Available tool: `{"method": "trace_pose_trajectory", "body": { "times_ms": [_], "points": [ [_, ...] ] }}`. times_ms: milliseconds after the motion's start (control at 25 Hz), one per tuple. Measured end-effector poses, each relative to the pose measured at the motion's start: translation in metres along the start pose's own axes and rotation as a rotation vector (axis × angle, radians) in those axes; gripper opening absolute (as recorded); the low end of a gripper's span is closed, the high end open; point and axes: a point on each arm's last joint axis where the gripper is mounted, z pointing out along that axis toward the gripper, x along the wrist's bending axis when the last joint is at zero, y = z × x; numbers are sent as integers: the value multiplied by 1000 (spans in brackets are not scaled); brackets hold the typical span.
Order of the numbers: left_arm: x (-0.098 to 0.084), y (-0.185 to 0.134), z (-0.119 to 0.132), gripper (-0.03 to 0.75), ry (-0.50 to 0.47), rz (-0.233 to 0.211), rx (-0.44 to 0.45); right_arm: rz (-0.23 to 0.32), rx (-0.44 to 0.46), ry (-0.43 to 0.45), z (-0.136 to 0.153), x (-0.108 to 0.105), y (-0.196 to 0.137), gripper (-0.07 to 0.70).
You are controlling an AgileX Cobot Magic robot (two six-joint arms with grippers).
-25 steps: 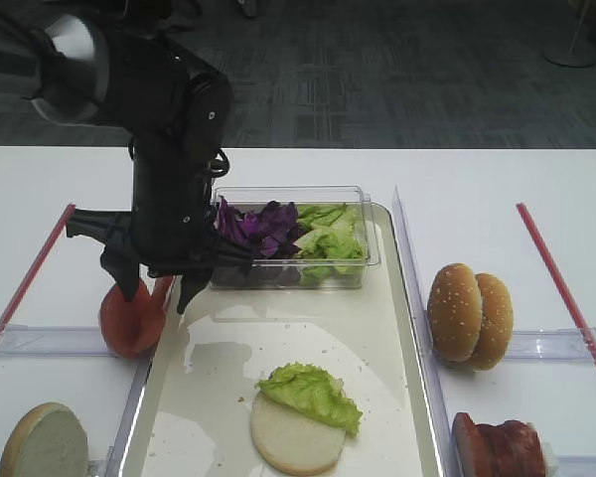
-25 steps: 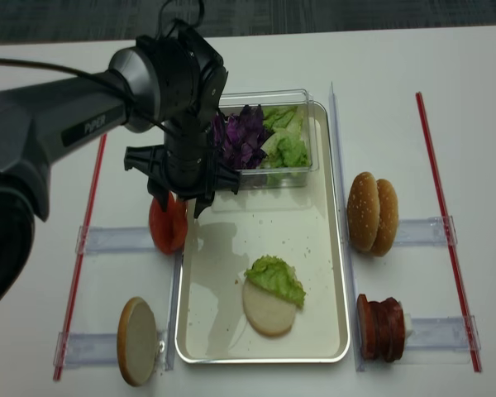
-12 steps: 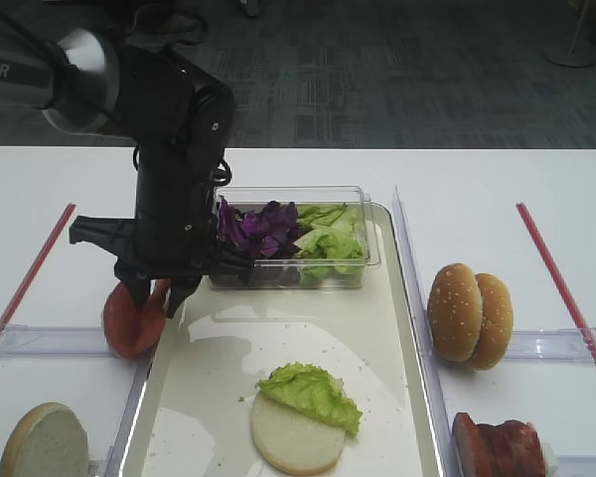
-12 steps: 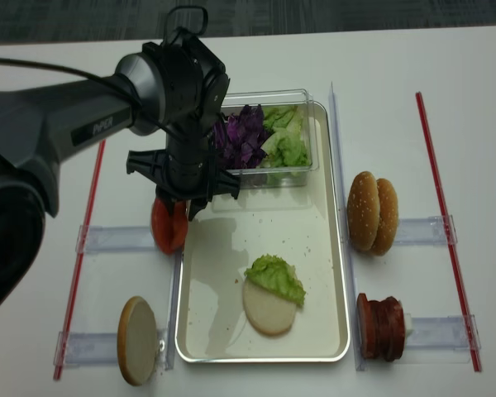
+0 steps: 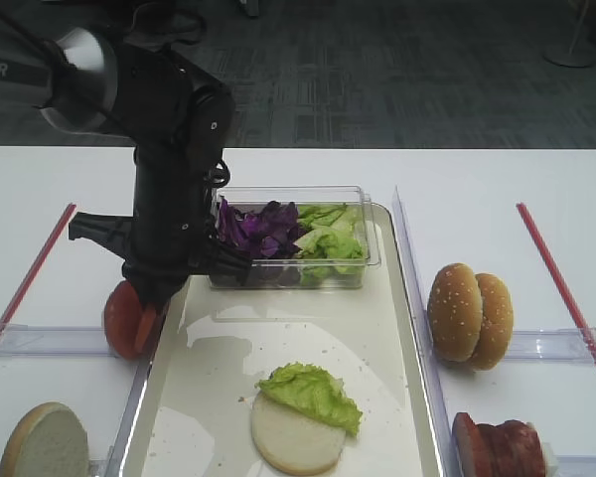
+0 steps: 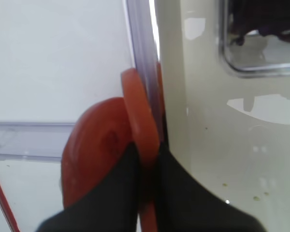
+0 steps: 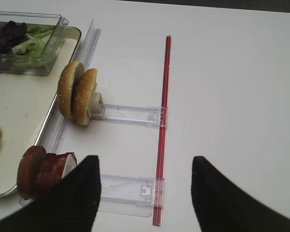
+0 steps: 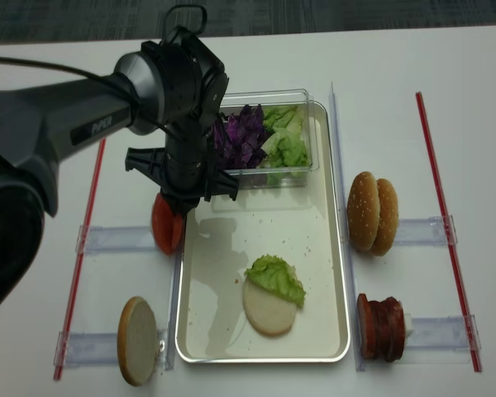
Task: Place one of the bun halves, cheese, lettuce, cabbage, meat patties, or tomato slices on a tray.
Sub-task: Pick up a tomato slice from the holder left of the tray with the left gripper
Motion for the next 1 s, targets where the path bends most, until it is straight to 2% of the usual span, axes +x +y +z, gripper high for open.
{"method": "trace_pose_trajectory", "body": {
  "times_ms": [120,440,1000],
  "points": [
    [0,0,0,13,4,18,-1,0,0,0,0,0,0,445],
    [1,0,-1,11,3,28,-2,0,0,0,0,0,0,445],
    [10,-6,-32,10,-56,13,-57,0,0,0,0,0,0,445]
  ]
}}
